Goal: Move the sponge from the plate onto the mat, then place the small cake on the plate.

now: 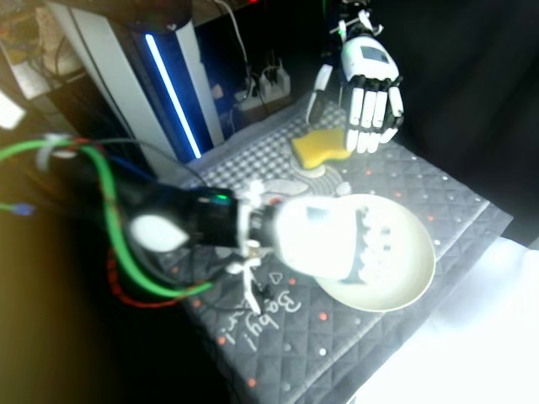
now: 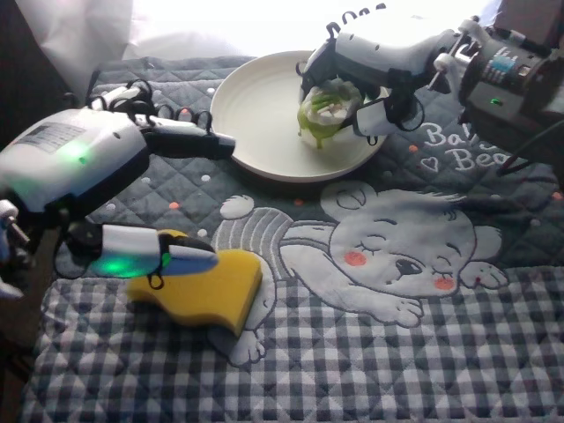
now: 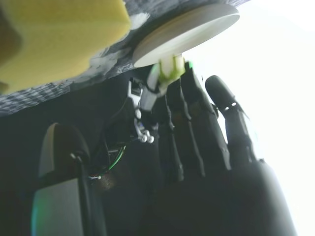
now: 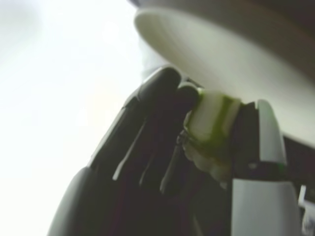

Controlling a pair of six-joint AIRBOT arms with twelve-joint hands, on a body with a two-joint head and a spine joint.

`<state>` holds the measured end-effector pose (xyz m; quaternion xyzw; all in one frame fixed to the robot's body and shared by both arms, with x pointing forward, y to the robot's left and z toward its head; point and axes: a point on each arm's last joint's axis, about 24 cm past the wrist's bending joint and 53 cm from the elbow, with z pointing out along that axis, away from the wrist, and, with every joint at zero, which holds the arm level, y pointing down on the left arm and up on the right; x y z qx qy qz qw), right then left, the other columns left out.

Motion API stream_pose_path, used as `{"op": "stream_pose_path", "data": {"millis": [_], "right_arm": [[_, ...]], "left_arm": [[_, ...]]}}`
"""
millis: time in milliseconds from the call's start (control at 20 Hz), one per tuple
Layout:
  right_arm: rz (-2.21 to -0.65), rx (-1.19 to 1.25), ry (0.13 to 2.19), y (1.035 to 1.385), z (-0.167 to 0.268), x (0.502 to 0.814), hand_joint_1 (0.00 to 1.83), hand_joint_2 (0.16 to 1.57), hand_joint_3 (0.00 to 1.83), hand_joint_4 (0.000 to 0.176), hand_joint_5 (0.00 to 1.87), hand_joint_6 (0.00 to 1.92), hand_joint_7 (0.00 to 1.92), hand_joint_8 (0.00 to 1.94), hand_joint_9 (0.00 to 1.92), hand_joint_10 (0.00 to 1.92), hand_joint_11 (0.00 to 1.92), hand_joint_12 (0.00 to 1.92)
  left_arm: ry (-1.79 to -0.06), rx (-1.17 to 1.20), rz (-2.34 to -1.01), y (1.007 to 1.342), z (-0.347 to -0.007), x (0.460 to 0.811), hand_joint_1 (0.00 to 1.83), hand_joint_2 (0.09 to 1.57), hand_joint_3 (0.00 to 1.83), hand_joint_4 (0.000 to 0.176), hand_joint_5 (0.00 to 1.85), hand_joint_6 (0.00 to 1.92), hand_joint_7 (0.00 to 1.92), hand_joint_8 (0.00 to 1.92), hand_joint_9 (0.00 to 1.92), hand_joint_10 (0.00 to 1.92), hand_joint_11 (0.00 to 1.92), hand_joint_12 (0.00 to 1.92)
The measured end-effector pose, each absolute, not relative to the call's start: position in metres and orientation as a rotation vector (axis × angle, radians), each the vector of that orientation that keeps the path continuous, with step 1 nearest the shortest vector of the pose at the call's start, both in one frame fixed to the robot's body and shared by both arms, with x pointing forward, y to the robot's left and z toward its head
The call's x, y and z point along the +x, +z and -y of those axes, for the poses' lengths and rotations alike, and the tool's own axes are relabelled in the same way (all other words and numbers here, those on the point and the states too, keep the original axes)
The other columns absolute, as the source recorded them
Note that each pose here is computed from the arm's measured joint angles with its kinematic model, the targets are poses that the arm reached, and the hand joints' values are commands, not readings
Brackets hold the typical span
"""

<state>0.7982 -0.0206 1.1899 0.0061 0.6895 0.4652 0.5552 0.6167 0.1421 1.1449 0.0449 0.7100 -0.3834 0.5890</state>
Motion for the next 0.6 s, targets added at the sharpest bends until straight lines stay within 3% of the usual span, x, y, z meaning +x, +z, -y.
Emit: {"op": "stream_pose_path", "data": {"millis": [50, 100, 150, 200, 250, 300, 350, 400, 500, 600], "right_arm": [[-1.635, 0.008, 1.093, 1.189, 0.019, 0.798, 1.07, 1.13, 0.0, 0.0, 0.68, 0.29, 0.62, 0.73, 0.64, 1.02, 0.59, 1.47], [-1.639, -0.009, 1.084, 1.187, 0.017, 0.797, 0.89, 1.16, 0.0, 0.026, 0.41, 0.06, 0.43, 0.28, 0.41, 0.62, 0.2, 1.34], [-1.645, -0.021, 1.074, 1.186, 0.017, 0.797, 0.82, 1.16, 0.0, 0.033, 0.3, 0.01, 0.4, 0.09, 0.42, 0.37, 0.11, 1.31], [-1.648, -0.033, 1.069, 1.187, 0.014, 0.796, 0.81, 1.13, 0.0, 0.037, 0.19, 0.0, 0.36, 0.01, 0.4, 0.14, 0.01, 1.19], [-1.649, -0.05, 1.066, 1.19, 0.01, 0.794, 0.81, 1.13, 0.0, 0.037, 0.19, 0.0, 0.36, 0.01, 0.4, 0.14, 0.01, 1.19], [-1.631, -0.097, 1.067, 1.206, 0.002, 0.789, 0.85, 1.1, 0.0, 0.043, 0.15, 0.01, 0.25, 0.01, 0.27, 0.05, 0.0, 0.82], [-1.589, -0.13, 1.094, 1.224, -0.001, 0.78, 0.85, 1.11, 0.0, 0.051, 0.13, 0.0, 0.23, 0.01, 0.23, 0.02, 0.0, 0.59], [-1.541, -0.152, 1.122, 1.24, 0.002, 0.773, 0.84, 1.1, 0.0, 0.051, 0.1, 0.0, 0.23, 0.0, 0.24, 0.01, 0.0, 0.59], [-1.483, -0.203, 1.121, 1.259, 0.024, 0.76, 0.87, 1.08, 0.0, 0.055, 0.1, 0.0, 0.21, 0.0, 0.27, 0.01, 0.0, 0.8], [-1.461, -0.217, 1.109, 1.268, 0.05, 0.747, 0.84, 1.08, 0.0, 0.073, 0.1, 0.0, 0.19, 0.0, 0.25, 0.0, 0.0, 0.92]], "left_arm": [[-0.905, 0.098, -1.654, 1.145, -0.139, 0.617, 0.83, 0.91, 0.0, 0.0, 0.57, 0.0, 0.61, 0.01, 0.54, 0.1, 0.0, 1.31], [-0.909, 0.104, -1.655, 1.143, -0.138, 0.617, 0.83, 0.9, 0.0, 0.0, 0.58, 0.01, 0.62, 0.01, 0.54, 0.1, 0.01, 1.3], [-0.912, 0.105, -1.655, 1.143, -0.137, 0.617, 0.84, 0.9, 0.0, 0.0, 0.59, 0.0, 0.62, 0.01, 0.55, 0.1, 0.0, 1.34], [-0.913, 0.104, -1.654, 1.144, -0.137, 0.617, 0.87, 0.89, 0.0, 0.0, 0.61, 0.0, 0.64, 0.01, 0.57, 0.11, 0.06, 1.26], [-0.914, 0.101, -1.653, 1.144, -0.138, 0.617, 0.87, 0.89, 0.0, 0.0, 0.61, 0.0, 0.64, 0.01, 0.57, 0.11, 0.06, 1.26], [-0.916, 0.09, -1.654, 1.144, -0.139, 0.618, 0.87, 0.89, 0.0, 0.0, 0.61, 0.0, 0.65, 0.01, 0.57, 0.1, 0.07, 1.21], [-0.924, 0.087, -1.649, 1.145, -0.138, 0.617, 0.87, 0.89, 0.0, 0.0, 0.62, 0.0, 0.66, 0.01, 0.59, 0.1, 0.09, 1.23], [-0.932, 0.083, -1.644, 1.147, -0.138, 0.617, 0.88, 0.89, 0.0, 0.0, 0.62, 0.0, 0.64, 0.0, 0.56, 0.08, 0.05, 1.21], [-0.936, 0.066, -1.639, 1.15, -0.145, 0.617, 0.9, 0.88, 0.0, 0.0, 0.61, 0.0, 0.63, 0.0, 0.57, 0.08, 0.08, 1.17], [-0.914, 0.03, -1.624, 1.156, -0.16, 0.619, 0.89, 0.88, 0.0, 0.0, 0.62, 0.0, 0.64, 0.01, 0.6, 0.08, 0.1, 1.17]]}}
